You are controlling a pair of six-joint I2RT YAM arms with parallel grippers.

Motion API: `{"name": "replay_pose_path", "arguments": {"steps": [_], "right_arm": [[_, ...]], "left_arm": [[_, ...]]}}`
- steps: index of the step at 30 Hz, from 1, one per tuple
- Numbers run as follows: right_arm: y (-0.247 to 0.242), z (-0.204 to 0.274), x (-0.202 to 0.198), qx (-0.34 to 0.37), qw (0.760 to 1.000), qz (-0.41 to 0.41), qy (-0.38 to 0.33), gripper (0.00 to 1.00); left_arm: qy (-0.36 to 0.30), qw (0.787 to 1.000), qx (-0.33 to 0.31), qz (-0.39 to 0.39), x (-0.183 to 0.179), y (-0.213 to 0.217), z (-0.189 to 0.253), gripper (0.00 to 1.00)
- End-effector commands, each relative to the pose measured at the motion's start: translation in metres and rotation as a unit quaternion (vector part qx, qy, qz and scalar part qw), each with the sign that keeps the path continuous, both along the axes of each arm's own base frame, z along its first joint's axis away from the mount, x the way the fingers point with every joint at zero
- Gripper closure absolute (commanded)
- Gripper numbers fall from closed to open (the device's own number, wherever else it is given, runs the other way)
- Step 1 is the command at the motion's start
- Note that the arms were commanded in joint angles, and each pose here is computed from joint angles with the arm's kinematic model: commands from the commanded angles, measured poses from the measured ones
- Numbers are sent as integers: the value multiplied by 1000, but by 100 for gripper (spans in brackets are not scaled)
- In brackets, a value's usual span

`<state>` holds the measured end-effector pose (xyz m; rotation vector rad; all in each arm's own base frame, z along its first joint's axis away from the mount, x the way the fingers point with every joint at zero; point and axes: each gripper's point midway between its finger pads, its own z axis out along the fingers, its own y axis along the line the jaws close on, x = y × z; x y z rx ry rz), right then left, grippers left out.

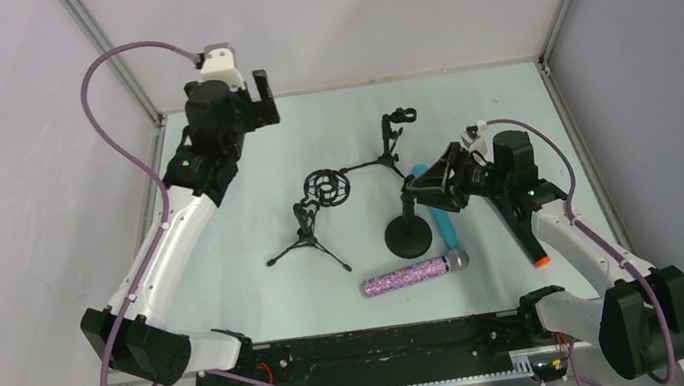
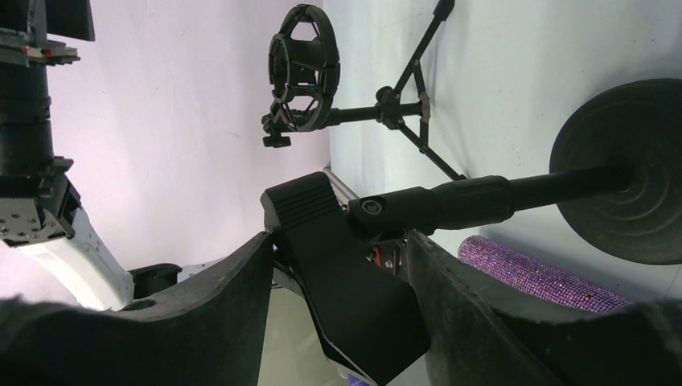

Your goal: Attach the microphones to the stand

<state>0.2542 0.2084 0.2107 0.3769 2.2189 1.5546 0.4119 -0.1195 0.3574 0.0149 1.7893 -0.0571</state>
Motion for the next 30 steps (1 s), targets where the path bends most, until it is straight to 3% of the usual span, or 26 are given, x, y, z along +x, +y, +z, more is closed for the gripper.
{"name": "replay_pose_path", "arguments": {"steps": [1, 12, 30], "right_arm": [[-5, -17, 0, -25, 999, -10, 21, 39], [-12, -25, -3, -30, 999, -11, 44, 58], [-25, -37, -1, -69, 996, -28, 43, 62]], "left_arm": [[-17, 997, -72, 7, 12, 21, 6, 2], [-18, 995, -101, -18, 3, 31, -13, 2], [-25, 994, -102, -20, -1, 31, -12, 2]]}}
